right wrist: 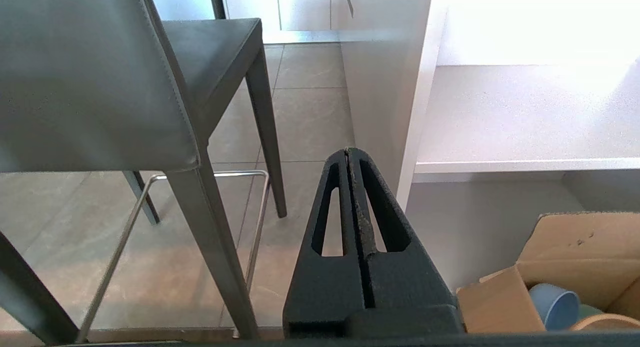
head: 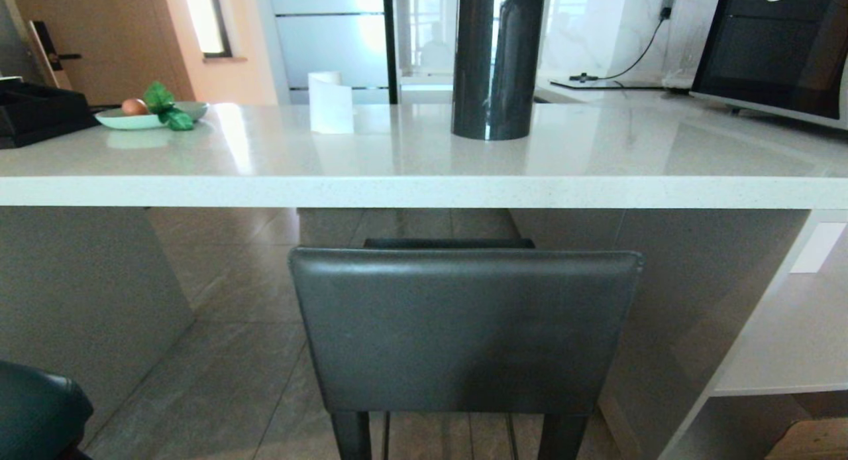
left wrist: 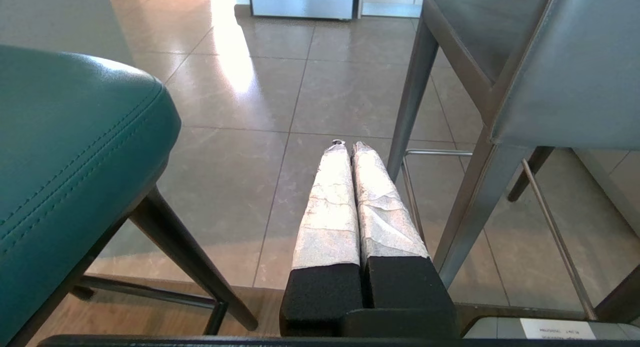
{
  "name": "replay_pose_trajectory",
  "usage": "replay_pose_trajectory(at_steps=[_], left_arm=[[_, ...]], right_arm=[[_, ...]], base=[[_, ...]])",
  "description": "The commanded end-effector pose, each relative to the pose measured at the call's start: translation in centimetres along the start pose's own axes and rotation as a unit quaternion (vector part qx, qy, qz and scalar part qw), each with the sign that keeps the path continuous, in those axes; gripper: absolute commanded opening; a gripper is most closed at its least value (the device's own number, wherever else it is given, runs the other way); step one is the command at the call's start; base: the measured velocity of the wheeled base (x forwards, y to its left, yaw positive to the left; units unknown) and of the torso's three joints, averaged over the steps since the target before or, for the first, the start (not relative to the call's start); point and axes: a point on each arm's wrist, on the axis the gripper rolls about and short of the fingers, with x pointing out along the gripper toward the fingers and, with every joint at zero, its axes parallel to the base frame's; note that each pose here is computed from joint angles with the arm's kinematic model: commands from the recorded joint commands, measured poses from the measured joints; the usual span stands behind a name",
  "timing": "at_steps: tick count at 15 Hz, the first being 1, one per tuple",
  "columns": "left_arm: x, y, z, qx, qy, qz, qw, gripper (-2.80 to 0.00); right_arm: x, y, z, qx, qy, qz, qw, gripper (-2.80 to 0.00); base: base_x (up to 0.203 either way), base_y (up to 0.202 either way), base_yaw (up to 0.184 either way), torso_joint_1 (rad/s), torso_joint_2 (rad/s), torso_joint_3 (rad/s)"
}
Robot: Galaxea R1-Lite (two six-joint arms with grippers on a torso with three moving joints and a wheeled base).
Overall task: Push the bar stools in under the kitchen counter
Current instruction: Pull the gray chair out from under the dining table
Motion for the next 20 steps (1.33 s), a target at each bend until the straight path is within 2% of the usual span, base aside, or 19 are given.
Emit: replay_pose_trajectory(at_steps=[1, 2, 3, 5, 6, 8, 9, 20], left_arm=[[0.00, 0.00, 0.00, -0.001, 0.001, 0.001, 1.0000, -2.80], [0.01, 0.00, 0.00, 0.000, 0.001, 0.001, 1.0000, 0.00], [0.03, 0.00, -0.02, 0.000, 0.001, 0.000, 1.0000, 0.00], [0.02, -0.01, -0.04, 0.000, 0.001, 0.002, 1.0000, 0.00], [0.03, 0.01, -0.03, -0.001, 0.002, -0.001, 1.0000, 0.00], [0.03, 0.00, -0.02, -0.002, 0.001, 0.000, 1.0000, 0.00], [0.01, 0.00, -0.01, -0.002, 0.000, 0.000, 1.0000, 0.00], [-0.01, 0.00, 0.02, -0.003, 0.001, 0.003, 1.0000, 0.00]], right_arm=[[0.05, 0.01, -0.14, -0.012, 0.004, 0.001, 1.000, -2.80], [0.05, 0.02, -0.15, -0.019, 0.004, 0.003, 1.000, -2.80], [0.05, 0.03, -0.16, -0.026, 0.005, 0.006, 1.000, 0.00], [0.05, 0.10, -0.21, -0.054, 0.004, 0.023, 0.998, 0.00], [0.04, 0.08, -0.17, -0.046, 0.004, 0.017, 0.999, 0.00], [0.05, 0.00, -0.12, -0.003, 0.003, -0.001, 1.000, 0.00], [0.05, 0.00, -0.12, 0.001, 0.003, -0.001, 1.000, 0.00], [0.05, 0.00, -0.08, 0.000, 0.001, -0.001, 1.000, 0.00]], base=[[0.000, 0.000, 0.000, 0.000, 0.00, 0.000], [0.000, 0.000, 0.000, 0.000, 0.00, 0.000], [0.000, 0.000, 0.000, 0.000, 0.00, 0.000], [0.000, 0.000, 0.000, 0.000, 0.00, 0.000], [0.000, 0.000, 0.000, 0.000, 0.00, 0.000], [0.000, 0.000, 0.000, 0.000, 0.00, 0.000], [0.000, 0.000, 0.000, 0.000, 0.00, 0.000], [0.000, 0.000, 0.000, 0.000, 0.00, 0.000]])
